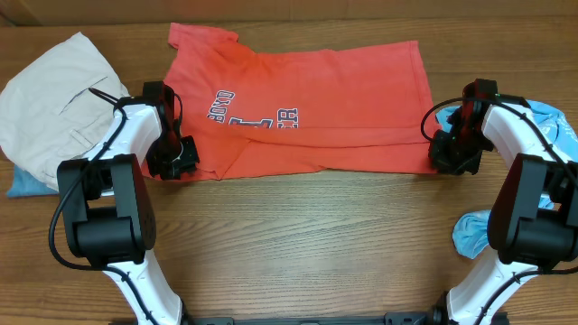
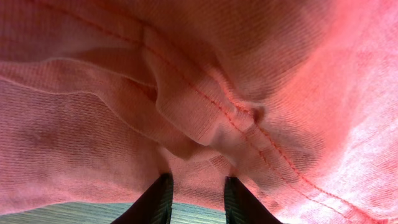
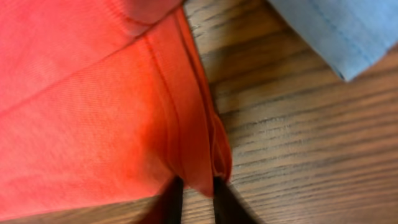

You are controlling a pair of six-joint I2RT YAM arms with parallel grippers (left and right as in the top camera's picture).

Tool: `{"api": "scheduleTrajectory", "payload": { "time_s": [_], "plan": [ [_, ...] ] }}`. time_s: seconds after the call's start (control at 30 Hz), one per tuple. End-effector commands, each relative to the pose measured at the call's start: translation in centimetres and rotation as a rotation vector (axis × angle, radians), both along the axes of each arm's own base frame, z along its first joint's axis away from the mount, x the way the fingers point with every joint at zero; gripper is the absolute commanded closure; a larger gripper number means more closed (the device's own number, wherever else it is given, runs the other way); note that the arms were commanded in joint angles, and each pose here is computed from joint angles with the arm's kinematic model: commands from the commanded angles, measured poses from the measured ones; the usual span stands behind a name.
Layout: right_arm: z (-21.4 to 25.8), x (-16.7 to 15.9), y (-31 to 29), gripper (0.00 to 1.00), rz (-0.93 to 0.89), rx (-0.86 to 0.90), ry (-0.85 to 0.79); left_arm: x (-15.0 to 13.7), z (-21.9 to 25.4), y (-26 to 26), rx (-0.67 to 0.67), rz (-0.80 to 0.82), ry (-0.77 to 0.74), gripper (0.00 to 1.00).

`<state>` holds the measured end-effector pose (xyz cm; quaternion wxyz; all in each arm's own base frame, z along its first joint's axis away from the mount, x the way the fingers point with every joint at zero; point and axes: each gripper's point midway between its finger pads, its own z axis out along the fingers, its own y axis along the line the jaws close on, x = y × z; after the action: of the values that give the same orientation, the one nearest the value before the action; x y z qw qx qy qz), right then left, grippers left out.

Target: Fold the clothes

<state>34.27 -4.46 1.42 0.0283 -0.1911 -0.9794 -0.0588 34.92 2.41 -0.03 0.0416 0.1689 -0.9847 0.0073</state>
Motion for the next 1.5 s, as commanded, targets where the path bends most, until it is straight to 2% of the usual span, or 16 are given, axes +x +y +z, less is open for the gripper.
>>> {"api": "scheduleTrajectory", "payload": {
  "time_s": [0.0, 0.2, 0.6, 0.73, 0.9, 1.13, 1.23, 1.33, 1.47],
  "plan": [
    [0.4, 0.0, 0.0, 0.96, -0.004, -0.005, -0.007, -0.6, -0.5, 1.2, 0.060, 0.010, 0.013, 0.69],
    [0.4, -2.0, -0.7, 0.96, -0.029, -0.054, 0.080, -1.5, -1.0, 1.8, 0.097, 0.009, 0.037, 0.69],
    [1.5, -7.0, -2.6, 0.94, -0.017, -0.186, 0.293, -6.5, -2.1, 2.1, 0.115, 0.028, 0.201, 0.72],
    [2.0, -8.3, -3.0, 0.94, -0.041, -0.212, 0.351, -8.7, -1.9, 3.3, 0.173, 0.074, 0.275, 0.74],
    [2.4, -9.4, -3.4, 0.94, -0.064, -0.220, 0.396, -10.5, -1.8, 4.2, 0.168, 0.130, 0.335, 0.76],
    [2.2, -8.8, -3.3, 0.89, -0.072, -0.215, 0.370, -10.4, -1.8, 3.7, 0.123, 0.149, 0.331, 0.82],
    [2.0, -8.5, -3.4, 0.80, -0.074, -0.216, 0.358, -9.8, -1.4, 2.9, 0.072, 0.145, 0.297, 0.83],
    [2.0, -8.4, -3.4, 0.76, -0.074, -0.217, 0.353, -8.4, -0.3, 2.0, 0.014, 0.150, 0.212, 0.82],
    [2.0, -8.3, -3.4, 0.74, -0.075, -0.217, 0.349, -6.2, 2.9, 2.4, 0.028, 0.166, 0.046, 0.81]
  ]
}}
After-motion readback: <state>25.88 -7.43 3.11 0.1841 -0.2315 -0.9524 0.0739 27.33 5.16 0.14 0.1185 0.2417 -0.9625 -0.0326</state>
